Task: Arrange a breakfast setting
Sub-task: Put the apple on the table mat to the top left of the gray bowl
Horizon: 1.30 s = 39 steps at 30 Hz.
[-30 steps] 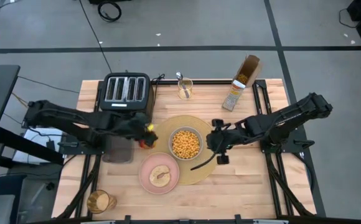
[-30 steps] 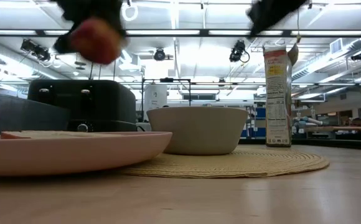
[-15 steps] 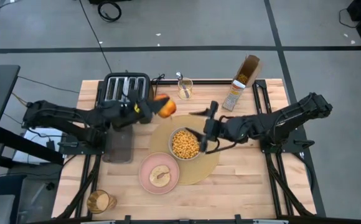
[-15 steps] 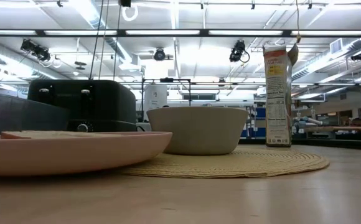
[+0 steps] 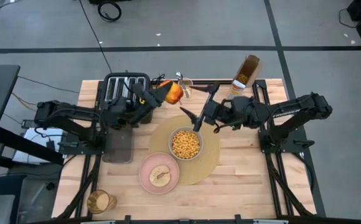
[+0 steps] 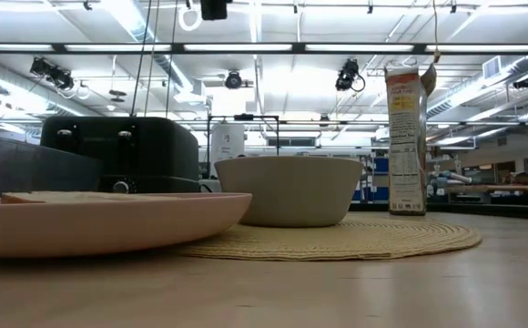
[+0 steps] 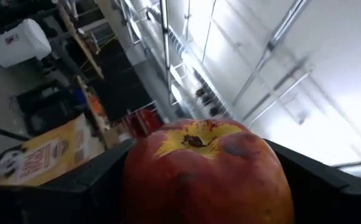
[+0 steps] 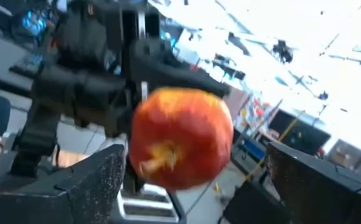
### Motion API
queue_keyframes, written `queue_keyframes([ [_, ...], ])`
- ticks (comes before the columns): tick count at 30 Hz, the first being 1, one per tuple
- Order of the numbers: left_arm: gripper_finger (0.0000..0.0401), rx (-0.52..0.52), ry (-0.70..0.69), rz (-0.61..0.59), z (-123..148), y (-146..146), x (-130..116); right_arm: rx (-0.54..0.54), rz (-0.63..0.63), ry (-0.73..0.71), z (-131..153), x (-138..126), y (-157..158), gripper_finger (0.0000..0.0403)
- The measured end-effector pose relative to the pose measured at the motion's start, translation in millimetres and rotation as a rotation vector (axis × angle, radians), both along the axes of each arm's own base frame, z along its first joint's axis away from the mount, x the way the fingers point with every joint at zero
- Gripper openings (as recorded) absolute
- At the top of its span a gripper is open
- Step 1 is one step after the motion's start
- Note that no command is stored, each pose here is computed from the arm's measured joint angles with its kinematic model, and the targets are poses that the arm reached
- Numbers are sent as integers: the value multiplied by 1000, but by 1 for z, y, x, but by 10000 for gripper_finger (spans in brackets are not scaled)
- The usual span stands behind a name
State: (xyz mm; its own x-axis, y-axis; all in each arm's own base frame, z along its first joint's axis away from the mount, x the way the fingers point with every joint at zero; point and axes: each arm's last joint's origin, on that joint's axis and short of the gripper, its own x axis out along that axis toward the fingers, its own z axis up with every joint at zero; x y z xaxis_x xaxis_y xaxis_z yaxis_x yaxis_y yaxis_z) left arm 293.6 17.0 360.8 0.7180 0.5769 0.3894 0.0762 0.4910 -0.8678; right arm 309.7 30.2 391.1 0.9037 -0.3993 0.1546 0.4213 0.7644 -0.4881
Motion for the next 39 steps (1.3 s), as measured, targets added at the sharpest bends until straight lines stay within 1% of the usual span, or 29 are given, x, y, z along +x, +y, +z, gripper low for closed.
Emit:
queue_keyframes([
  [4, 318, 8, -57, 8, -3, 8, 5, -71, 47, 1, 2, 2, -11, 387],
  [7, 318, 12, -81, -4, -1, 13, 4, -133, 96, 12, 2, 3, -21, 390],
  [10, 318, 8, -96, -19, -1, 18, 4, -197, 89, 1, 2, 7, -33, 390],
  [12, 318, -17, -135, -42, 0, 22, 3, -252, 104, -8, 2, 10, -41, 389],
  [14, 318, -51, -164, -69, 0, 25, 3, -313, 129, -63, 4, 14, -46, 389],
  [16, 318, -77, -192, -89, 0, 27, 2, -350, 141, -87, 1, 20, -51, 390],
  [19, 318, -82, -246, -95, 4, 26, 0, -382, 164, -135, -5, 29, -57, 390],
  [21, 318, -78, -278, -90, 6, 27, -2, -397, 167, -190, -7, 34, -60, 390],
  [25, 318, -79, -288, -72, 7, 31, -3, -421, 150, -246, -15, 45, -67, 389],
  [31, 318, -64, -310, -63, 8, 38, -6, -471, 184, -256, -16, 59, -80, 391],
  [35, 318, -68, -326, -84, 9, 38, -6, -491, 192, -265, -16, 63, -84, 391],
  [39, 318, -59, -335, -101, 10, 38, -7, -550, 170, -237, -17, 63, -84, 392],
])
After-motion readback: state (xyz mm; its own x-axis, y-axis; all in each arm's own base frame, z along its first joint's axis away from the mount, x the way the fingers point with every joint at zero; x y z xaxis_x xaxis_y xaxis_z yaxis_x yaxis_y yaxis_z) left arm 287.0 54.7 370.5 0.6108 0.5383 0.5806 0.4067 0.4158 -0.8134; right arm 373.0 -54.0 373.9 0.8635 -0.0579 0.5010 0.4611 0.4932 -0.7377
